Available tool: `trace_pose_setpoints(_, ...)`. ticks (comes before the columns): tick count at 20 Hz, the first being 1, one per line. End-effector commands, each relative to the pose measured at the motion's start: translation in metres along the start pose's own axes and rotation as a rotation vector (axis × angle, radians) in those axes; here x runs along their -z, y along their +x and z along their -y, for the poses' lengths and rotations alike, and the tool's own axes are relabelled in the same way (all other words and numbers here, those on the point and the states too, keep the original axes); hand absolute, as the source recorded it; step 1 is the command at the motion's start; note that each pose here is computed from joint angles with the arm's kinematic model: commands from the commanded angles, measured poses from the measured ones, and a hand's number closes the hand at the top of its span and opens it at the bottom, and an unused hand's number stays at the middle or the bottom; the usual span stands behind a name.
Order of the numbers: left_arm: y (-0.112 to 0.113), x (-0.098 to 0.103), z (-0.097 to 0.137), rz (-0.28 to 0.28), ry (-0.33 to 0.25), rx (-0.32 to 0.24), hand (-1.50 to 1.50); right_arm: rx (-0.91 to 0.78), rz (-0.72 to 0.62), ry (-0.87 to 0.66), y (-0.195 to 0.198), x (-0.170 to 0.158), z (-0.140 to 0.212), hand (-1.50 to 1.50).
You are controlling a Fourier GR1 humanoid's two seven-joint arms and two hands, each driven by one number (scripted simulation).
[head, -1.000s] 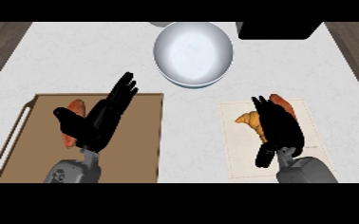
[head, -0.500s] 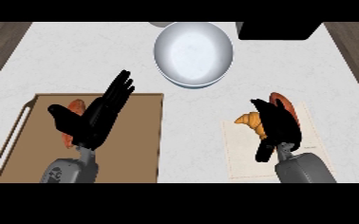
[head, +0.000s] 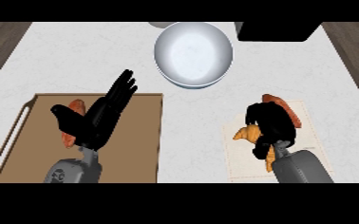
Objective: Pick the croissant from the placemat and place it in the bowl
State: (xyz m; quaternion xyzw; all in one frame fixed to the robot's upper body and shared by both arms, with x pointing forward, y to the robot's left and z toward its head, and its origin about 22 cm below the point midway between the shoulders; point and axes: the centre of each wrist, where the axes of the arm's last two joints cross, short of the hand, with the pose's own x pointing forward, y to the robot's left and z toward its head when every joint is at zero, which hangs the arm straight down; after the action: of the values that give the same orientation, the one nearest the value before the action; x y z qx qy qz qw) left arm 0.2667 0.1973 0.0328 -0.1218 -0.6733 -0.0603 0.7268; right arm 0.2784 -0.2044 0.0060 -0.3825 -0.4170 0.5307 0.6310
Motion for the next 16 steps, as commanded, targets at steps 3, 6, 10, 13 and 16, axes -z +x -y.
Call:
trace_pose_setpoints(3,0.006,-0.01,-0.01,0.009,-0.021,0.0,0.0,-0.033,0.018,0.026,0.013,0.008,-0.02,1.5)
trace_pose_setpoints(6,-0.014,-0.016,-0.011,-0.001,0.003,0.0,0.0,-0.054,0.017,-0.029,0.006,-0.002,-0.007,1.5)
trace_pose_setpoints(10,-0.005,0.001,0.005,0.019,-0.046,0.006,0.0,-0.07,0.045,0.014,0.129,-0.019,-0.019,1.5)
trace_pose_setpoints(13,0.006,0.007,0.014,0.009,-0.096,0.008,0.0,-0.088,0.022,-0.023,0.16,-0.028,-0.002,1.5)
trace_pose_setpoints(16,0.001,0.005,0.007,-0.007,-0.082,-0.007,0.0,-0.093,-0.036,-0.112,0.189,-0.038,0.008,1.5)
